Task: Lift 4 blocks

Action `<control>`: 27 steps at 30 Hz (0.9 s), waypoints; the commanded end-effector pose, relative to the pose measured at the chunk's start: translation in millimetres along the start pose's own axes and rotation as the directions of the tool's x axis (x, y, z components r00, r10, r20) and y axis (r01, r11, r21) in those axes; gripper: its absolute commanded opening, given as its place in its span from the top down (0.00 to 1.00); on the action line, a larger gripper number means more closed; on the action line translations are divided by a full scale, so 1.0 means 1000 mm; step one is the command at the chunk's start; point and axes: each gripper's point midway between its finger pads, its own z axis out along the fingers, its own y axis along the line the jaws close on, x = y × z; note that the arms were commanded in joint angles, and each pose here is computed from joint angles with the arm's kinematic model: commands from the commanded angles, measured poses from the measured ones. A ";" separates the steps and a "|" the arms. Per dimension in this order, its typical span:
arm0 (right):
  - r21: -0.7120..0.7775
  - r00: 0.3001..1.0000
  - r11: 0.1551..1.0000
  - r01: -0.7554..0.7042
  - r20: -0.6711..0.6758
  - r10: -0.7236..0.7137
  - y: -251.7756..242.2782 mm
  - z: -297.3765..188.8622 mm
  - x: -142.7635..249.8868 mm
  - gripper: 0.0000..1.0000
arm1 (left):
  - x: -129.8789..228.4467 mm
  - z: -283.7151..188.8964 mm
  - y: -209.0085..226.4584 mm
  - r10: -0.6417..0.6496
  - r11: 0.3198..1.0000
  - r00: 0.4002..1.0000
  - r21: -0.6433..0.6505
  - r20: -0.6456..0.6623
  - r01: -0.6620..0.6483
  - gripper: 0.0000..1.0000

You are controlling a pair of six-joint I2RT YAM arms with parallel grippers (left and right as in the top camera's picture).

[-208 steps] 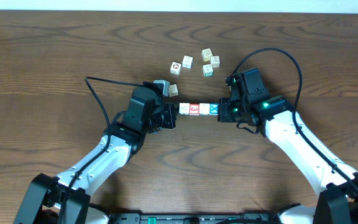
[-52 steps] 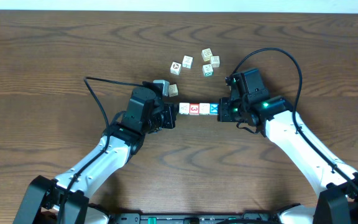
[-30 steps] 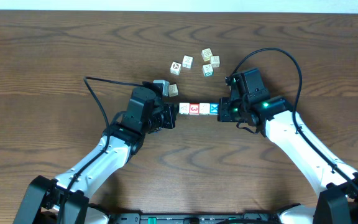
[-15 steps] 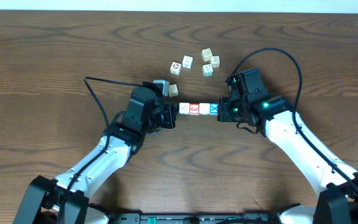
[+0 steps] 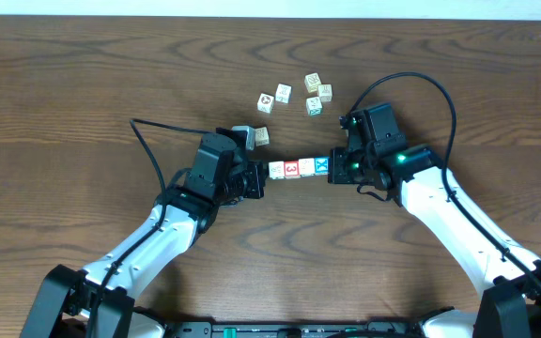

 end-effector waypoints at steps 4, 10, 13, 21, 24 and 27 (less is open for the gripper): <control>-0.296 0.994 0.954 0.045 -0.084 -0.073 0.068 -0.009 0.011 0.99 | -0.004 -0.010 -0.071 0.094 0.962 0.995 0.259 -0.035 -0.082 0.93; -0.281 0.993 0.959 0.037 -0.100 -0.067 0.065 -0.007 0.014 0.99 | -0.004 -0.009 -0.069 0.092 0.965 0.995 0.250 -0.035 -0.080 0.93; -0.276 0.993 0.961 0.035 -0.102 -0.066 0.063 -0.006 0.014 0.99 | -0.003 -0.007 -0.068 0.090 0.966 0.995 0.248 -0.040 -0.077 0.93; -0.242 0.988 0.970 0.024 -0.139 -0.059 0.057 0.006 0.022 0.99 | 0.004 0.001 -0.061 0.078 0.970 0.995 0.234 -0.069 -0.060 0.93; -0.232 0.983 0.972 0.020 -0.171 -0.061 0.056 0.017 0.029 0.99 | 0.006 0.003 -0.059 0.075 0.972 0.994 0.230 -0.077 -0.056 0.93; -0.223 0.980 0.975 0.013 -0.193 -0.057 0.053 0.025 0.033 0.99 | 0.007 0.004 -0.058 0.074 0.972 0.994 0.228 -0.080 -0.054 0.93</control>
